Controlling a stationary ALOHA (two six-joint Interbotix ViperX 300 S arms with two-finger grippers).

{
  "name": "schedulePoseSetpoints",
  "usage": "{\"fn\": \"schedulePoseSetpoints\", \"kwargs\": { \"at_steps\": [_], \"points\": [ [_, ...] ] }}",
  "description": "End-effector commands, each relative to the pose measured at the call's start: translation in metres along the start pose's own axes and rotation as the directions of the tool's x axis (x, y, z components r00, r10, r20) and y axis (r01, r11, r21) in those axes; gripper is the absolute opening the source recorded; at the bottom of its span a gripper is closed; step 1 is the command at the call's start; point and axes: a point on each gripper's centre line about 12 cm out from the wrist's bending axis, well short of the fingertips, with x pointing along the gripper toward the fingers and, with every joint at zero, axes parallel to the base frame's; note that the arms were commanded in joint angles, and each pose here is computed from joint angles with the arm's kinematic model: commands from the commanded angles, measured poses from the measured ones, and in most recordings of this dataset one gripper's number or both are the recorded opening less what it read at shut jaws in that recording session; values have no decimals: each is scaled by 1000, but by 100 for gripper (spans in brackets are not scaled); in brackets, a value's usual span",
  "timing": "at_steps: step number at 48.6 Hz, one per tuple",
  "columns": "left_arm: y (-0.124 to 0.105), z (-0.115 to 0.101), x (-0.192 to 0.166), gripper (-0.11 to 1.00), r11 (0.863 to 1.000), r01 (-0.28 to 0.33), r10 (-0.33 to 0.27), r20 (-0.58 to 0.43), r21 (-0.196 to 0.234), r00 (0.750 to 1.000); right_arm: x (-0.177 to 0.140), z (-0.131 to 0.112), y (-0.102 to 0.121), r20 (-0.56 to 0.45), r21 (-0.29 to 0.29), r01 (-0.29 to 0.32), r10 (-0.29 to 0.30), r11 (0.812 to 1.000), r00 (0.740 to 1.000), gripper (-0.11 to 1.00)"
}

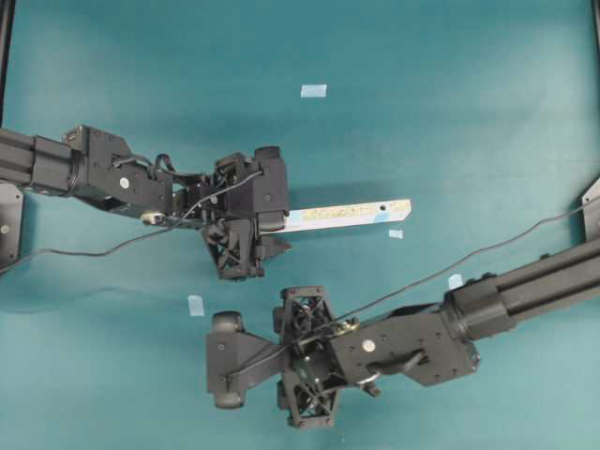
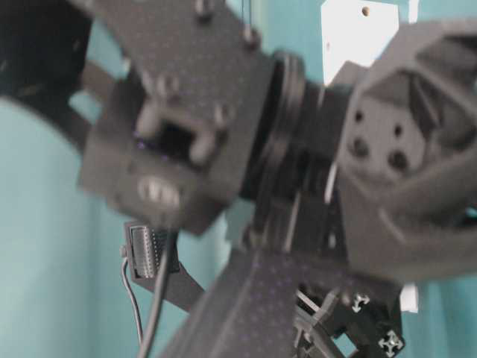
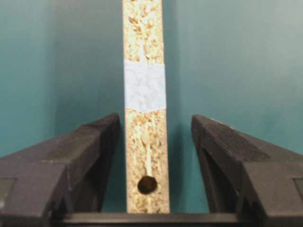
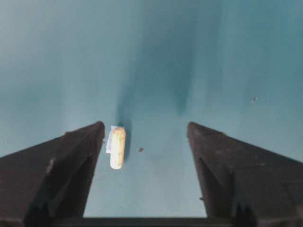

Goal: Move the wooden board into place and insert the rod into its hole.
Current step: 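Move the right gripper over the wooden dowel and rotate it vertical, then lower the right gripper and close on the wooden dowel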

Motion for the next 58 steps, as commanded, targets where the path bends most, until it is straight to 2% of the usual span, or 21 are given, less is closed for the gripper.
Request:
{"fn": "schedulePoseSetpoints", "kwargs": {
  "at_steps": [1, 6, 15, 40, 46, 53, 58],
  "points": [
    [-4, 13, -7, 61, 1000, 9, -9, 44, -1, 999, -17, 15, 9, 35, 7, -23, 23, 1000, 999, 74],
    [-4, 13, -7, 61, 1000, 9, -9, 44, -1, 999, -15, 16, 11, 23, 23, -31, 31, 999, 999, 68],
    [-4, 12, -7, 61, 1000, 9, -9, 42, -1, 999, -11, 13, 14, -8, 63, -50, 51, 997, 999, 68],
    [-4, 11, -7, 61, 1000, 9, -9, 42, -1, 999, -5, 11, 14, -23, 70, -44, 46, 997, 999, 66],
    [-4, 11, -7, 61, 1000, 9, -9, 42, -1, 999, -5, 11, 14, -23, 74, -44, 46, 996, 999, 61],
    [-4, 11, -7, 61, 1000, 9, -9, 42, -1, 999, -5, 11, 14, -17, 77, -47, 49, 996, 999, 47],
    [-4, 11, -7, 61, 1000, 8, -8, 42, -2, 999, -5, 12, 14, -11, 78, -49, 50, 996, 999, 45]
  ]
}}
